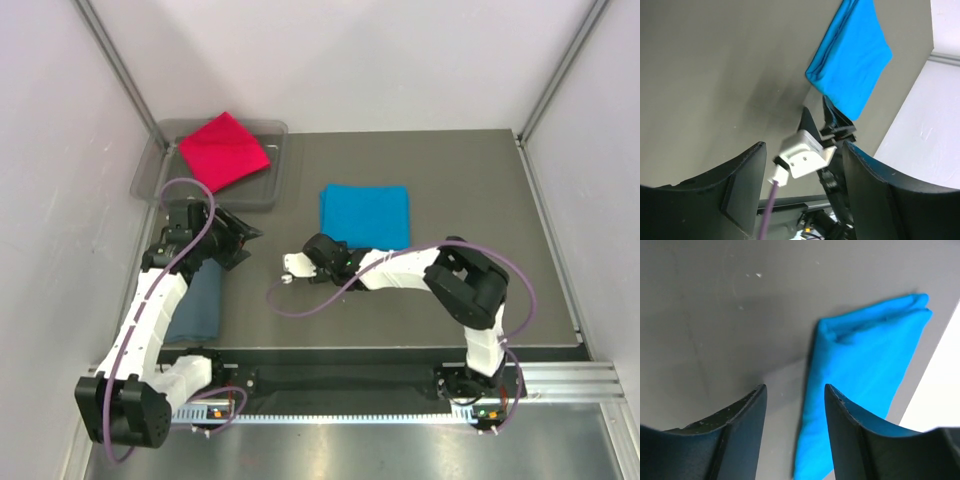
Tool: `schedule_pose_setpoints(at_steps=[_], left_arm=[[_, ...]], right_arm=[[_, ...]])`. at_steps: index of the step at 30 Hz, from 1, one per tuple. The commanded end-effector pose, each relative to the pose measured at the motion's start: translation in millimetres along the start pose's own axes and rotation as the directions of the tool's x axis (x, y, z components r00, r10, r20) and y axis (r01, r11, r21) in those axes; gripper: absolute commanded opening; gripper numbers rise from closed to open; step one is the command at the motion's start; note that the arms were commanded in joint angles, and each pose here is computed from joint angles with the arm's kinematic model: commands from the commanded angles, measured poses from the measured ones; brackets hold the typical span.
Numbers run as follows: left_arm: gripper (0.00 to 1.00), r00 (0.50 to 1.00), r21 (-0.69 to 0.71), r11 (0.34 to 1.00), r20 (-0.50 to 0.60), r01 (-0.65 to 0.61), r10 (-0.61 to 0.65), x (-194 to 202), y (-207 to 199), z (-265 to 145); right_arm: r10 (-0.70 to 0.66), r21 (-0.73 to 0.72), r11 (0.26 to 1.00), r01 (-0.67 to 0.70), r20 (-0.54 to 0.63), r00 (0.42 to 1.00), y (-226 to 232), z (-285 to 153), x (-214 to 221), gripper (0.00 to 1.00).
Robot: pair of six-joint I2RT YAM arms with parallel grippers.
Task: Fold and stack the t-shirts
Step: Neatly place the folded tshirt to the corner
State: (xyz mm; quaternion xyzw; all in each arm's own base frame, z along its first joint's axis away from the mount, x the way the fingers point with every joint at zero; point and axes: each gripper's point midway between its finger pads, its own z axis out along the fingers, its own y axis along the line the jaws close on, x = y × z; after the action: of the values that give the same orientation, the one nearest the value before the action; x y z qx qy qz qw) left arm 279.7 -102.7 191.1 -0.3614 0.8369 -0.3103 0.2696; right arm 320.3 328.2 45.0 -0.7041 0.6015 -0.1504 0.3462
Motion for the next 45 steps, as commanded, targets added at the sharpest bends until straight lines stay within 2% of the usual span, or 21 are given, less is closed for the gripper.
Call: schedule_pose_setpoints(at_steps=[1, 8, 14, 15, 17, 19, 20, 22, 28, 33, 35, 36, 38, 39, 43, 44, 45], left_arm=[[0.67, 0.998, -0.019, 0.998, 0.003, 0.064, -0.064, 0.3, 2.7, -1.9], [0.66, 0.997, 0.032, 0.998, -0.06, 0.058, -0.056, 8.1, -6.2, 2.4], [0.69, 0.996, 0.005, 0.997, -0.04, 0.082, -0.082, 1.3, -7.3, 3.9], [0.7, 0.996, -0.007, 0.996, -0.04, 0.085, -0.085, 1.0, -4.9, 5.9], [0.77, 0.994, 0.017, 0.996, -0.06, 0.089, -0.088, 3.7, -6.7, 10.2], [0.78, 0.978, 0.062, 0.99, -0.172, 0.127, -0.115, 23.6, -7.0, 16.6], [0.78, 0.975, 0.112, 0.984, -0.19, 0.138, -0.116, 24.5, -14.5, 19.2], [0.78, 0.956, 0.108, 0.975, -0.243, 0.196, -0.166, 35.2, -9.2, 23.2], [0.79, 0.964, 0.081, 0.98, -0.207, 0.184, -0.164, 31.7, -1.8, 26.3], [0.84, 0.956, 0.115, 0.974, -0.243, 0.195, -0.162, 45.9, 0.4, 42.7], [0.86, 0.952, 0.103, 0.975, -0.258, 0.196, -0.164, 63.3, 8.9, 52.9], [0.89, 0.952, 0.14, 0.972, -0.266, 0.19, -0.148, 73.4, -2.2, 55.6], [0.91, 0.957, 0.13, 0.972, -0.243, 0.195, -0.16, 82.1, -3.6, 65.4], [0.93, 0.958, 0.134, 0.977, -0.258, 0.166, -0.128, 97.0, -8.9, 67.1], [0.95, 0.97, 0.143, 0.982, -0.228, 0.122, -0.087, 113.0, -27.7, 82.3], [0.96, 0.972, 0.165, 0.978, -0.219, 0.125, -0.088, 113.5, -32.8, 90.4], [0.96, 0.97, 0.162, 0.973, -0.209, 0.163, -0.128, 116.6, -27.2, 109.6]], right_arm=[[-0.026, 0.017, 1.0, 0.025, 0.014, 1.0, -17.5, 9.2, -8.0, 0.49], [-0.018, -0.023, 1.0, 0.018, 0.001, 1.0, -18.8, 24.6, -0.2, 0.4], [0.014, -0.066, 0.998, -0.013, 0.026, 1.0, -17.8, 27.4, -6.0, 0.17], [0.021, -0.074, 0.997, -0.018, 0.033, 0.999, -16.9, 26.4, -7.4, 0.09], [0.053, -0.12, 0.992, -0.044, 0.078, 0.996, -8.7, 20.3, -13.9, 0.01], [0.085, -0.144, 0.987, -0.066, 0.128, 0.988, -7.7, 9.4, -21.5, 0.0], [0.102, -0.154, 0.985, -0.081, 0.139, 0.985, -5.5, 5.4, -22.8, 0.0], [0.122, -0.164, 0.982, -0.096, 0.155, 0.98, -1.3, -4.8, -21.0, 0.0], [0.168, -0.16, 0.977, -0.141, 0.174, 0.97, 8.8, -43.5, -2.5, 0.0], [0.203, -0.192, 0.967, -0.165, 0.201, 0.958, 31.1, -73.7, 14.7, 0.0], [0.227, -0.189, 0.964, -0.187, 0.219, 0.949, 32.4, -87.2, 18.7, 0.0], [0.232, -0.194, 0.963, -0.189, 0.229, 0.945, 33.4, -91.9, 18.5, 0.0], [0.248, -0.196, 0.959, -0.204, 0.238, 0.939, 34.2, -102.7, 21.1, 0.0], [0.254, -0.203, 0.957, -0.206, 0.249, 0.935, 34.4, -106.8, 20.1, 0.0], [0.302, -0.196, 0.948, -0.252, 0.288, 0.909, 29.4, -121.5, 17.6, 0.0], [0.309, -0.198, 0.945, -0.259, 0.29, 0.906, 29.0, -123.1, 17.3, 0.0], [0.347, -0.231, 0.931, -0.281, 0.329, 0.878, 29.9, -128.8, 7.5, 0.0]])
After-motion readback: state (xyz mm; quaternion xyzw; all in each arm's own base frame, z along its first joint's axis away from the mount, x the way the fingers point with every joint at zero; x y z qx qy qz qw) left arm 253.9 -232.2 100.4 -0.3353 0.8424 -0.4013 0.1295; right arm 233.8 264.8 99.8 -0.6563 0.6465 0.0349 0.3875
